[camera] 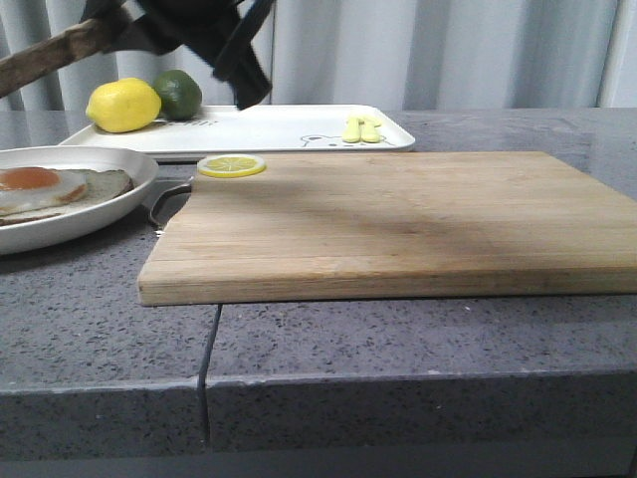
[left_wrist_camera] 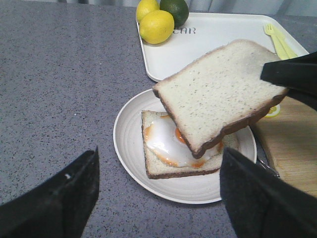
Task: Place bread and move sandwich to tray
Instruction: 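Lower the bread onto the fried egg toast and open the right gripper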
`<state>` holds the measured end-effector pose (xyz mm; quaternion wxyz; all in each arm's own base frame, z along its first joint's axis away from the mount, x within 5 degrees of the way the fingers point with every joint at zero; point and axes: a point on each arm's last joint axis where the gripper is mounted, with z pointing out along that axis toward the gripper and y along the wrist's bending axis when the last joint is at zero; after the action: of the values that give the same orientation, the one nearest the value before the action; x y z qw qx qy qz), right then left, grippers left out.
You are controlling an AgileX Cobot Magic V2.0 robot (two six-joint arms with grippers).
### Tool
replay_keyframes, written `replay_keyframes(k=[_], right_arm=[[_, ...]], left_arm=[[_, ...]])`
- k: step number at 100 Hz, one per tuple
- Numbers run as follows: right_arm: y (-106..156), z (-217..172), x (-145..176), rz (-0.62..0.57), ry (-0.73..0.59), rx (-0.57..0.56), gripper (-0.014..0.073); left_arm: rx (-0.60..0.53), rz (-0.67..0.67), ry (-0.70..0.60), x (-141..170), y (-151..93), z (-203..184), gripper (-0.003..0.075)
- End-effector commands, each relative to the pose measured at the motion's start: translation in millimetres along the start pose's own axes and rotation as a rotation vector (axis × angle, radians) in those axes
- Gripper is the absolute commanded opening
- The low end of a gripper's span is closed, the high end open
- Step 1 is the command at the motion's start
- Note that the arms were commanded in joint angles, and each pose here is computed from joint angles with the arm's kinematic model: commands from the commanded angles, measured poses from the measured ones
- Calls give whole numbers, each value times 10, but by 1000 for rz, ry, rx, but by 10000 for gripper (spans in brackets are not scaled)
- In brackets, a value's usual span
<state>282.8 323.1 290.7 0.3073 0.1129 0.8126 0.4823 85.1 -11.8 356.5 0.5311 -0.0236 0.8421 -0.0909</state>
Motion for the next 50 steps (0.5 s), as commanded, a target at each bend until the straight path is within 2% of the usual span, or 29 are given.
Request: replay_keyframes(k=[1, 16, 50], right_arm=[[259, -114, -63, 73, -30, -67, -58], [221, -30, 26, 111, -15, -48, -58], [135, 46, 70, 102, -34, 1, -58]], left_arm=[[15, -17, -92, -154, -27, -41, 482], [15, -17, -92, -154, -27, -41, 483], [15, -17, -92, -154, -27, -41, 482]])
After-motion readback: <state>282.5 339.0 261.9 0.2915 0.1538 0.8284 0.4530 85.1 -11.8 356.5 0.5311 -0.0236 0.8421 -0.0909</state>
